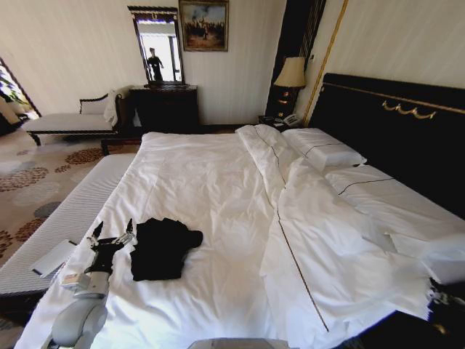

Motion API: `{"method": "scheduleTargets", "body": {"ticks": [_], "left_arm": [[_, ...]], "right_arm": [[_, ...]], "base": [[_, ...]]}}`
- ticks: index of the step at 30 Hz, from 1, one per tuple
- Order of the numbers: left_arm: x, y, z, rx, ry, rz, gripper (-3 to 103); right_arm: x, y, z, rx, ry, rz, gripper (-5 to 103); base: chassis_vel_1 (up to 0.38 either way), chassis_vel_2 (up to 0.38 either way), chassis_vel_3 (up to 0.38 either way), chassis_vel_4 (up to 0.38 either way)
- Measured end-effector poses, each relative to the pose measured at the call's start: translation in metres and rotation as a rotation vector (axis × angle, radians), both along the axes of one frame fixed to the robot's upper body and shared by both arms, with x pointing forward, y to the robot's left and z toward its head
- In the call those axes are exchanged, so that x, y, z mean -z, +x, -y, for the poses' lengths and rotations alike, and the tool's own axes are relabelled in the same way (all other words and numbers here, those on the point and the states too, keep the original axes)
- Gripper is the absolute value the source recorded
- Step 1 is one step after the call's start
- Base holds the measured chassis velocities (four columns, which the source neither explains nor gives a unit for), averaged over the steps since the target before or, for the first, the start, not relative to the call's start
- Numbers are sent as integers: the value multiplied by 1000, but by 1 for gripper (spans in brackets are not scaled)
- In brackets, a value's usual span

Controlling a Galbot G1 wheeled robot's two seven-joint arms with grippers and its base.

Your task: Fold the clothes on the bed.

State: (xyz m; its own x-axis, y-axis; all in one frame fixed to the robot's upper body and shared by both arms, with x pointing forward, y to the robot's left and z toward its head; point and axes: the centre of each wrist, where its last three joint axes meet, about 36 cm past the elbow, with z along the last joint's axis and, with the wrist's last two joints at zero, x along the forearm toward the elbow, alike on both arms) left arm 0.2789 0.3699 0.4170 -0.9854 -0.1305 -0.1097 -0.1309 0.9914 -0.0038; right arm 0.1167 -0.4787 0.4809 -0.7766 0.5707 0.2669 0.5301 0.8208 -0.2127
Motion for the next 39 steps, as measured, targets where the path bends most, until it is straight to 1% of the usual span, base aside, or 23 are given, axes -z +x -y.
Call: {"method": "scheduleTargets", "body": {"ticks": [1, 2, 3, 5, 8, 12, 14, 15, 18, 19, 21, 23, 24, 29, 33, 39], "left_arm": [[0, 0, 0, 0, 0, 0, 100], [0, 1, 1, 3, -1, 1, 100], [0, 1, 1, 3, -1, 1, 100], [0, 2, 2, 6, 1, 2, 100], [-2, 3, 4, 8, 2, 8, 100], [-4, 3, 6, 10, 5, 11, 100], [-6, 1, 7, 13, 6, 12, 100], [-6, 1, 7, 13, 6, 12, 100], [-6, -2, 9, 14, 8, 7, 100], [-6, -2, 9, 14, 8, 7, 100], [-6, -4, 9, 14, 9, 3, 100], [-6, -4, 9, 15, 11, 4, 100], [-6, -4, 9, 15, 11, 4, 100], [-9, -3, 10, 17, 12, 14, 100], [-10, -3, 10, 16, 12, 16, 100], [-10, -4, 11, 15, 11, 15, 100]], "right_arm": [[2, 0, 5, 11, -1, 3, 0], [8, -1, 21, 42, -7, 10, 0], [8, -1, 21, 42, -7, 10, 0], [15, -2, 39, 77, -15, 13, 0], [23, -3, 56, 115, -10, 14, 0], [29, -8, 57, 125, -16, 4, 0], [44, -18, 50, 127, -35, -30, 0], [44, -18, 50, 127, -35, -30, 0], [68, -30, 49, 143, -42, -65, 0], [68, -30, 49, 143, -42, -65, 0], [82, -35, 54, 154, -62, -76, 0], [94, -37, 65, 181, -75, -80, 0], [94, -37, 65, 181, -75, -80, 0], [108, -34, 87, 228, -95, -96, 0], [120, -40, 90, 252, -94, -120, 0], [142, -50, 84, 266, -86, -149, 0]], "base": [[0, 0, 0, 0], [0, 0, 0, 0], [0, 0, 0, 0], [0, 0, 0, 0], [0, 0, 0, 0], [0, 0, 0, 0], [0, 0, 0, 0], [0, 0, 0, 0], [0, 0, 0, 0], [0, 0, 0, 0], [0, 0, 0, 0], [0, 0, 0, 0], [0, 0, 0, 0], [0, 0, 0, 0], [0, 0, 0, 0], [0, 0, 0, 0]]}}
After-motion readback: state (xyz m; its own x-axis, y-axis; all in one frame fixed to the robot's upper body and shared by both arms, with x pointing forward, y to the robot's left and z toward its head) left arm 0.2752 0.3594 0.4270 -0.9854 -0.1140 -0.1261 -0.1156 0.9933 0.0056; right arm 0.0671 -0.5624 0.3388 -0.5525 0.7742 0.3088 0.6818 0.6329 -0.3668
